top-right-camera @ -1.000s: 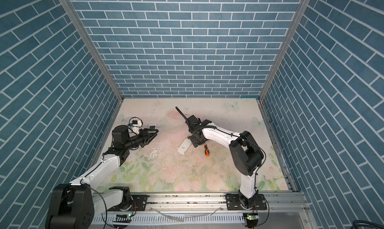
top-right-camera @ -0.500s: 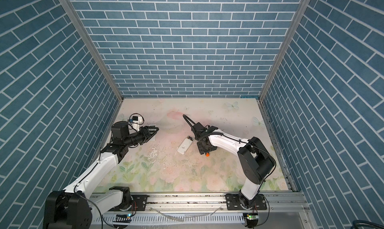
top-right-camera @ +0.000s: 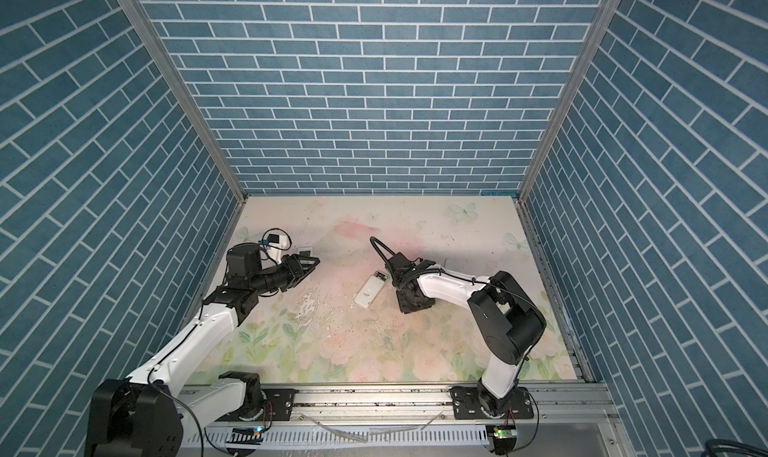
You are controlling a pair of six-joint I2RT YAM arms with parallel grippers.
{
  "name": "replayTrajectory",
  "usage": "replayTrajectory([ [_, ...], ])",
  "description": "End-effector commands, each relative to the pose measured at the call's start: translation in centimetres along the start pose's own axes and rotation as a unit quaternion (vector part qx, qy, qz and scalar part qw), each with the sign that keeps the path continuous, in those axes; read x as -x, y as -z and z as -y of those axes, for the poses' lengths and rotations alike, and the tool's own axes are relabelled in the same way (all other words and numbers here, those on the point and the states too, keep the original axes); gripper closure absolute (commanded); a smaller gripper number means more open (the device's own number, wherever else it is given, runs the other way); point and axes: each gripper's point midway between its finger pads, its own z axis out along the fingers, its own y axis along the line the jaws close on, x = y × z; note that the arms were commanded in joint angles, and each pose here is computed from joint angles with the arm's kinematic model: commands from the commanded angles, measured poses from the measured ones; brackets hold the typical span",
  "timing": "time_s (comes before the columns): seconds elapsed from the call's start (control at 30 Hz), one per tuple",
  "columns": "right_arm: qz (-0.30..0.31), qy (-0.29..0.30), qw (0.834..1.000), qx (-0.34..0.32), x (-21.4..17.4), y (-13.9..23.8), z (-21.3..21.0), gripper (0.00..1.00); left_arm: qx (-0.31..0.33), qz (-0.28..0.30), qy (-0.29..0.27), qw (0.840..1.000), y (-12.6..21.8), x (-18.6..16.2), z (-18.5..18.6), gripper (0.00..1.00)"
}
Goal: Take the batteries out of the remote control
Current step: 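Release the remote and move the right gripper over the screwdriver, then grasp the orange-handled screwdriver with the right gripper while the left gripper approaches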
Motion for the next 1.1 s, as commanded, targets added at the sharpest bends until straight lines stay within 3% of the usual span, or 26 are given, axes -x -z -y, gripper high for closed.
replayTrajectory([
  [0.0, -0.009, -0.024, 1.000, -0.003, -0.7, -1.0, 0.5, 0.62, -0.003, 0.005, -0.014, 1.000, 0.0, 0.6, 0.8, 0.61],
  [0.33, 0.005, -0.021, 0.999, 0.024, -0.5, 0.0, 0.3, 0.88, 0.006, -0.003, -0.015, 1.000, -0.8, 0.1, 0.5, 0.59],
  [0.63, 0.049, 0.026, 0.990, 0.130, 0.0, 4.2, -2.5, 0.91, 0.000, -0.014, -0.017, 1.000, -2.6, -1.3, 0.1, 0.55],
  [1.07, 0.076, 0.068, 0.979, 0.176, 2.8, 8.0, -6.3, 0.92, -0.041, -0.057, -0.038, 0.997, -6.8, -5.2, 2.6, 0.54],
])
